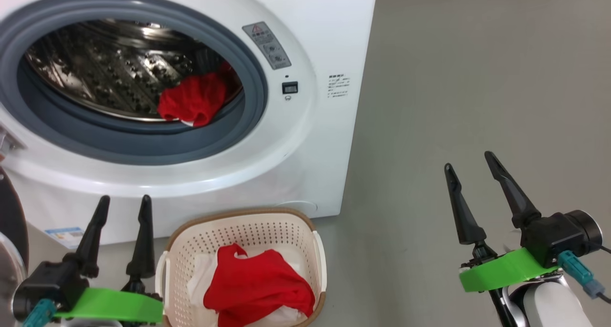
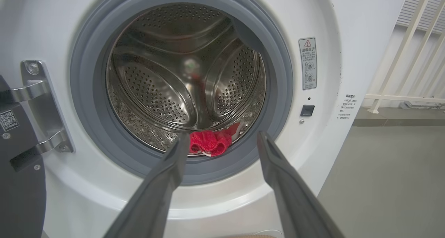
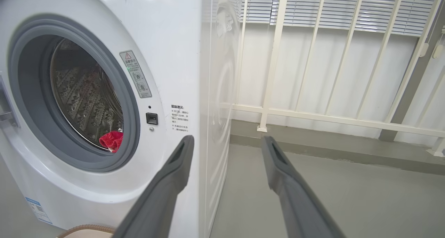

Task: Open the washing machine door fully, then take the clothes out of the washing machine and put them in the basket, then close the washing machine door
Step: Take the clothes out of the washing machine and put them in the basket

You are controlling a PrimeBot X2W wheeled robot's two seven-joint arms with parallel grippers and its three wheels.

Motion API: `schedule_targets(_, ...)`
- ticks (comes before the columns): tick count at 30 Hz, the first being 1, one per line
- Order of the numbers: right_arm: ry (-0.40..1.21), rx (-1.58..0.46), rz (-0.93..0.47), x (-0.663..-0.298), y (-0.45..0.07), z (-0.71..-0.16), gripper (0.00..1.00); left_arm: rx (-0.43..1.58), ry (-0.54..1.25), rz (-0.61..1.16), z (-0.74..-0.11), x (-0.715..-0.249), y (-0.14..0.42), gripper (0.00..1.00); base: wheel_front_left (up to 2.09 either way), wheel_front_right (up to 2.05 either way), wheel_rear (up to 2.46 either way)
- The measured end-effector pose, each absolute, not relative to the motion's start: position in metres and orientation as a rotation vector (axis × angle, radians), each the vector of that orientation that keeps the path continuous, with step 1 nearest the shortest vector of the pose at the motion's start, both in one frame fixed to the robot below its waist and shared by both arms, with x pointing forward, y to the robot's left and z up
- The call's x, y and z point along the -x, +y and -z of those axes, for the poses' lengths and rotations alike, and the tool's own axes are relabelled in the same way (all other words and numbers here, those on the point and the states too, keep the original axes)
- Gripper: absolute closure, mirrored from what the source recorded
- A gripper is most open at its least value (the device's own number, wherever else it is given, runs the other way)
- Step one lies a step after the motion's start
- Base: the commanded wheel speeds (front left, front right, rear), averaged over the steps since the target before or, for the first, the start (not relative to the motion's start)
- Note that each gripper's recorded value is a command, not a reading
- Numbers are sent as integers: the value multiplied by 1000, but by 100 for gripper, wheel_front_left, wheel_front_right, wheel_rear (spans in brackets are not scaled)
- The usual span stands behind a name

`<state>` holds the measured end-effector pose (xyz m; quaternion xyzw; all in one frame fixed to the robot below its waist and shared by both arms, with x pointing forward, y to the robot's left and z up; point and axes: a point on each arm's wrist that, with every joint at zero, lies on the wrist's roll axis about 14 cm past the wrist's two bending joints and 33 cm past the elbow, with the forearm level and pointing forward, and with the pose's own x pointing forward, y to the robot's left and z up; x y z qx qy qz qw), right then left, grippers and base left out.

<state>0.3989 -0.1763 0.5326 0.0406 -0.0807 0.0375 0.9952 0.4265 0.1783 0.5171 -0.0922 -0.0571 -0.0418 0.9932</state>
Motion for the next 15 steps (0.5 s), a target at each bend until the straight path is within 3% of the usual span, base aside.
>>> schedule_targets(15, -182, -66, -60, -365, -180, -540, 0, 150, -116, 85, -520, -394, 180, 0, 0, 0, 0)
